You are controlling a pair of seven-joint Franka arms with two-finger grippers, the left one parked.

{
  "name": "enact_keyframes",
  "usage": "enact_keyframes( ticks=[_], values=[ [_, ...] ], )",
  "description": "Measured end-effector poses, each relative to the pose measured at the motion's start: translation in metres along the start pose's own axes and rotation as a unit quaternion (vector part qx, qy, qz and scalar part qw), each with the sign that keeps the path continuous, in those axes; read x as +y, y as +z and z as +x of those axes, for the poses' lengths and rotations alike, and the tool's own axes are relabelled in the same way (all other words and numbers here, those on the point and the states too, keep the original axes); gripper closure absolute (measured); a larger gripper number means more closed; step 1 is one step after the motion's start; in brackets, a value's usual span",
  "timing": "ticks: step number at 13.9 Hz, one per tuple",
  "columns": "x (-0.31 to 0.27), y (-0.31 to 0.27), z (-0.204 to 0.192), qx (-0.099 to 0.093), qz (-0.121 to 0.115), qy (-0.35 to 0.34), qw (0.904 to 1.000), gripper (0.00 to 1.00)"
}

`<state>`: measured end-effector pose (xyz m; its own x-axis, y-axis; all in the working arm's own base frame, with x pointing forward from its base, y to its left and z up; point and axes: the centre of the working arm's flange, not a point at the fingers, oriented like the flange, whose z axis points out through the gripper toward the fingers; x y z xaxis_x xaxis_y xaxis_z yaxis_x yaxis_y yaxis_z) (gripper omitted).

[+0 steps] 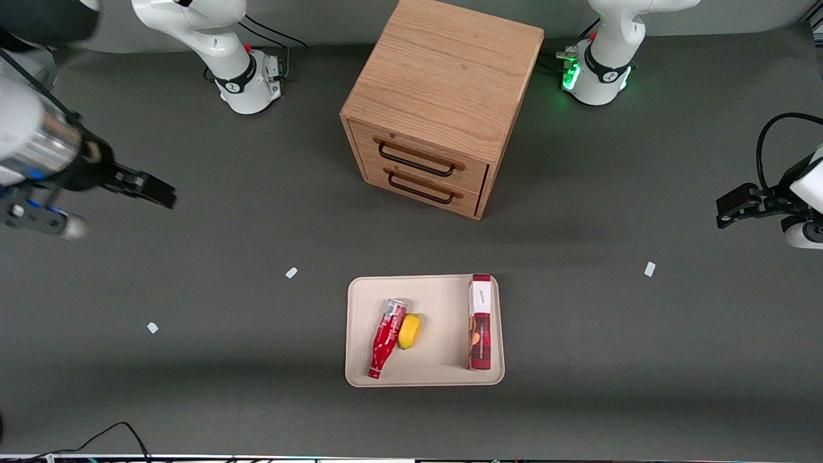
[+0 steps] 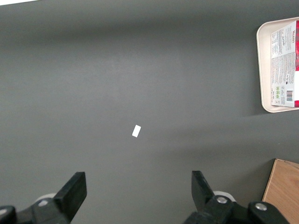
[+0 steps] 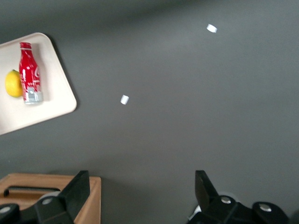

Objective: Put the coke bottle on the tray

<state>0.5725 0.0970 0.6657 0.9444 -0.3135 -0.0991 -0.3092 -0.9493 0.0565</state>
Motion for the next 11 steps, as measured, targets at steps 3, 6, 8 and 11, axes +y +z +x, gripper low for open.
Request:
enact_keyframes(
  ticks=[3,6,8,11],
  values=[
    [0.052,0.01,-0.027,0.002,0.013,0.004,0.9999,0.0],
    [0.066,0.036,-0.065,0.006,0.012,0.003,0.9999,0.0],
    [0.068,0.043,-0.081,0.009,0.011,-0.001,0.9999,0.0],
    [0.066,0.037,-0.077,0.021,0.017,-0.001,0.9996,0.0]
  ],
)
